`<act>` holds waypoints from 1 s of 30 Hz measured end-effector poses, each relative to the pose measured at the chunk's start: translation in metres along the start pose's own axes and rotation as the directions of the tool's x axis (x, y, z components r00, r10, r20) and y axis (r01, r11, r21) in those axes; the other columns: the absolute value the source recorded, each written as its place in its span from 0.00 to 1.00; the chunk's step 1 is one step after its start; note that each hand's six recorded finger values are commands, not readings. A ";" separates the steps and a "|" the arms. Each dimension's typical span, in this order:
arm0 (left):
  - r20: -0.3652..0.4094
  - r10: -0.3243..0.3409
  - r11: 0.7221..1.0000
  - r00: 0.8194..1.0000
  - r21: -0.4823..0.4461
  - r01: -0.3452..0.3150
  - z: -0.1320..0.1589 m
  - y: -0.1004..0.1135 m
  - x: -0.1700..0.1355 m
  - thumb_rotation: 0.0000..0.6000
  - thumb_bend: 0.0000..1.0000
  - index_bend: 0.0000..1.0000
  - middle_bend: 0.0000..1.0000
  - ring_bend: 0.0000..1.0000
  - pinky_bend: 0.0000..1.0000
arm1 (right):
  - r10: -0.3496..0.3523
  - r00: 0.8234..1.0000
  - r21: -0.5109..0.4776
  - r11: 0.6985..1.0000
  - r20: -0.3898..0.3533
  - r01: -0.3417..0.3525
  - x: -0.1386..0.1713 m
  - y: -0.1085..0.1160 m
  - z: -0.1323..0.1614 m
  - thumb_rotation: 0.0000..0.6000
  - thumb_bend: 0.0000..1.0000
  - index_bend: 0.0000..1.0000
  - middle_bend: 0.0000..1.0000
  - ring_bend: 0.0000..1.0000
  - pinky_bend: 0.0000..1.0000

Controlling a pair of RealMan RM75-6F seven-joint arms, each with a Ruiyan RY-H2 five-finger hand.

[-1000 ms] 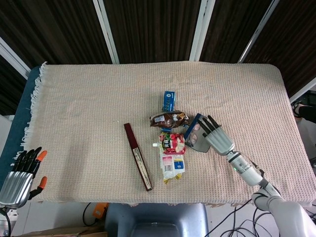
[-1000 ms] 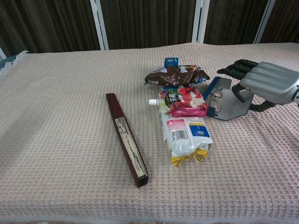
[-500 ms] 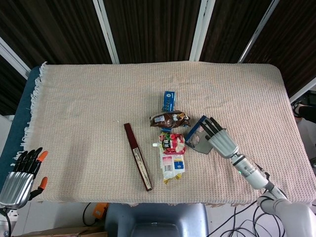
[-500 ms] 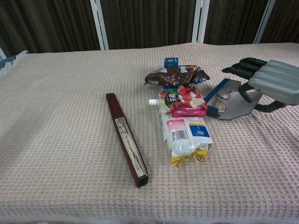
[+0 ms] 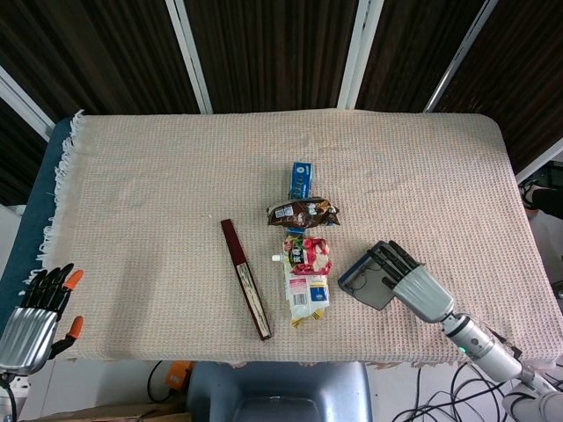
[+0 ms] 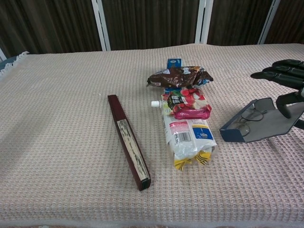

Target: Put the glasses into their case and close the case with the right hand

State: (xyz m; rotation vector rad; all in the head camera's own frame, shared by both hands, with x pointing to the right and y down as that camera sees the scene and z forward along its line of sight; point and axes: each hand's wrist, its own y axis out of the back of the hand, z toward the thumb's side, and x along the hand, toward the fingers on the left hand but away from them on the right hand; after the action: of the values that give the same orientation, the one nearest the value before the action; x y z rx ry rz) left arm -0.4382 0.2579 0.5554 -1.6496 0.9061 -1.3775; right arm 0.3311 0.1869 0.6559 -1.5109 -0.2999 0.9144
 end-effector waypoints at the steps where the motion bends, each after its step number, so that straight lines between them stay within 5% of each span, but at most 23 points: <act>1: 0.000 -0.001 1.000 1.000 0.000 0.001 0.000 0.000 0.000 1.00 0.42 0.00 0.00 0.00 0.06 | 0.000 1.000 -0.007 1.000 -0.001 0.000 0.001 0.001 0.001 1.00 0.65 0.74 0.14 0.00 0.00; 30: -0.004 -0.006 1.000 1.000 -0.006 0.006 -0.002 0.000 0.001 1.00 0.42 0.00 0.00 0.00 0.06 | 0.142 0.990 -0.150 0.979 0.013 -0.138 -0.069 0.001 0.018 1.00 0.65 0.74 0.14 0.00 0.00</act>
State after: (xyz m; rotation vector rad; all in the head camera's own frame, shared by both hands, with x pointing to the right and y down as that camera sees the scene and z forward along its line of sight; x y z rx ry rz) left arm -0.4396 0.2562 0.5560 -1.6564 0.9091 -1.3840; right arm 0.2740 0.1535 0.6819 -1.6762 -0.2871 1.0407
